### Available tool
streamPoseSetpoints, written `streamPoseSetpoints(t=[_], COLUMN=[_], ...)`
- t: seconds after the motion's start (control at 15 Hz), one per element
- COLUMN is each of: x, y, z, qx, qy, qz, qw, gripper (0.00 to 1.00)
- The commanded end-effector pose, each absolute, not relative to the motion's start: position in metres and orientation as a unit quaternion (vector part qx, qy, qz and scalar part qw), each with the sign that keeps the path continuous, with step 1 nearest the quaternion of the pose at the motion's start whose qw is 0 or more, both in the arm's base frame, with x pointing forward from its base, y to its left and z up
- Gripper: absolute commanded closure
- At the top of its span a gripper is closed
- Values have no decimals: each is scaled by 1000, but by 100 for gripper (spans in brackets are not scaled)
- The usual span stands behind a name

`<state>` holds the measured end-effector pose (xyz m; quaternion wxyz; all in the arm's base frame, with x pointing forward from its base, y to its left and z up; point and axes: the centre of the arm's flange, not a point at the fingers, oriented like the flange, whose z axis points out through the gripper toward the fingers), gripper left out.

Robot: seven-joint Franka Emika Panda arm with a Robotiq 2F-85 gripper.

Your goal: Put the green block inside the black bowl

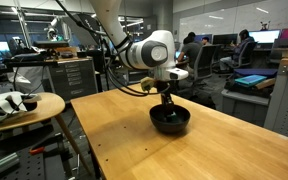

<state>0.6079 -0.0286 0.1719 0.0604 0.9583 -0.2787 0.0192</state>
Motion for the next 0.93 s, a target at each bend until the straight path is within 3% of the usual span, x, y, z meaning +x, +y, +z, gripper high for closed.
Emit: streamPoseSetpoints(t=[0.0, 0.27, 0.87], x=[614, 602, 531], y=[-29, -22, -46], z=[171, 195, 281], qx=[958, 959, 961], qy=[-279, -272, -252], qz=[35, 57, 89], qw=[57, 54, 68], gripper=[32, 2, 0])
